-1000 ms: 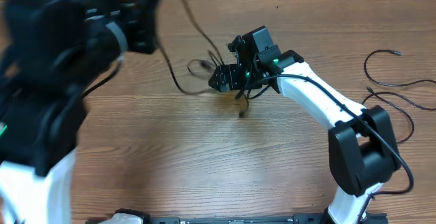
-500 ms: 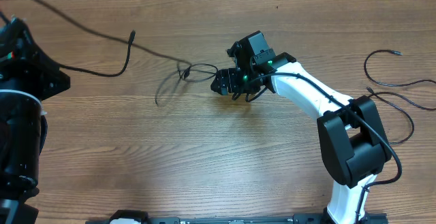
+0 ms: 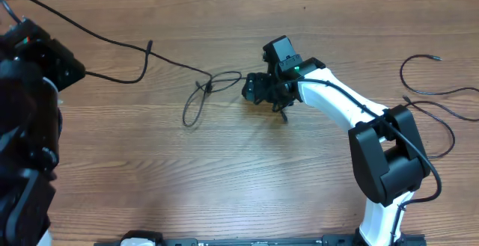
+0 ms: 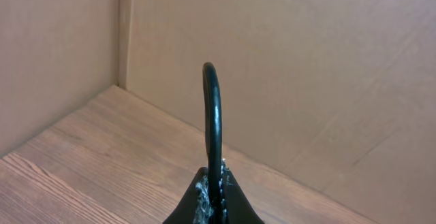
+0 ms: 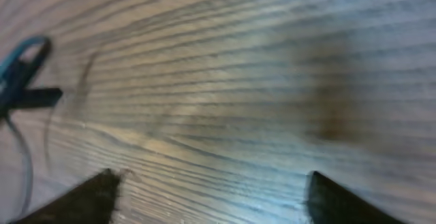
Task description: Untangle cables
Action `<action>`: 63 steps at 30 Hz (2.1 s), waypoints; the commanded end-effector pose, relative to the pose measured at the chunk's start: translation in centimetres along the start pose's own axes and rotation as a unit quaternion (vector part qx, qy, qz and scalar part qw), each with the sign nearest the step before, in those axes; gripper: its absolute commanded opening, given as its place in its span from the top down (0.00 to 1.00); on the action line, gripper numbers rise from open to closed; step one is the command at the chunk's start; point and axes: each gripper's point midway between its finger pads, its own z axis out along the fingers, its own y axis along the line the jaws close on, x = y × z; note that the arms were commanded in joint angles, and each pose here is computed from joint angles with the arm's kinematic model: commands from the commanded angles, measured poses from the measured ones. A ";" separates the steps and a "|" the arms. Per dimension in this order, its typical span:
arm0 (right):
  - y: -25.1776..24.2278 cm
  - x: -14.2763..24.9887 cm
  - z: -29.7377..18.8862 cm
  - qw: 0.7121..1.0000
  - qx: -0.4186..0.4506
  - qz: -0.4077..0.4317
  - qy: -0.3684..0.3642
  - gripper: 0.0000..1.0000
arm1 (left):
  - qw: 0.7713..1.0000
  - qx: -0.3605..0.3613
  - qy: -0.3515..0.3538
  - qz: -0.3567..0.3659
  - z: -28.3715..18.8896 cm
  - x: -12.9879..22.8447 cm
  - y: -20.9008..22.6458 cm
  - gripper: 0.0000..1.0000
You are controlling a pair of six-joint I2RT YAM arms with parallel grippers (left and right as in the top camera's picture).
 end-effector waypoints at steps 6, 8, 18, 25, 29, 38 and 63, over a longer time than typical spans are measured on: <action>4.0 -0.2 -2.4 0.992 -0.119 -0.001 0.048 0.00 | 1.000 -0.025 0.008 -0.003 0.9 0.5 0.6 0.96; 4.7 -0.2 -2.6 0.989 -0.139 -0.004 0.051 0.00 | 1.000 -0.026 0.013 -0.001 1.1 0.7 0.6 0.96; 6.7 -0.6 -2.3 0.988 -0.152 -0.004 0.030 0.02 | 0.999 0.012 0.051 0.005 1.8 2.2 -1.0 0.96; 7.6 0.0 -1.6 0.992 -0.125 0.024 0.023 0.16 | 0.999 0.012 0.051 0.005 1.8 2.2 -1.0 0.96; 7.4 1.3 -0.9 0.995 -0.090 0.015 0.025 0.18 | 0.999 0.008 0.051 0.006 1.8 2.3 -0.8 0.96; 7.5 3.3 0.3 1.000 -0.015 -0.018 0.006 0.28 | 0.999 0.007 0.051 0.006 1.8 2.3 -0.8 0.96; 11.8 6.7 5.4 0.957 0.001 -0.289 -0.027 0.51 | 0.998 -0.034 0.054 0.017 1.7 2.7 0.8 0.96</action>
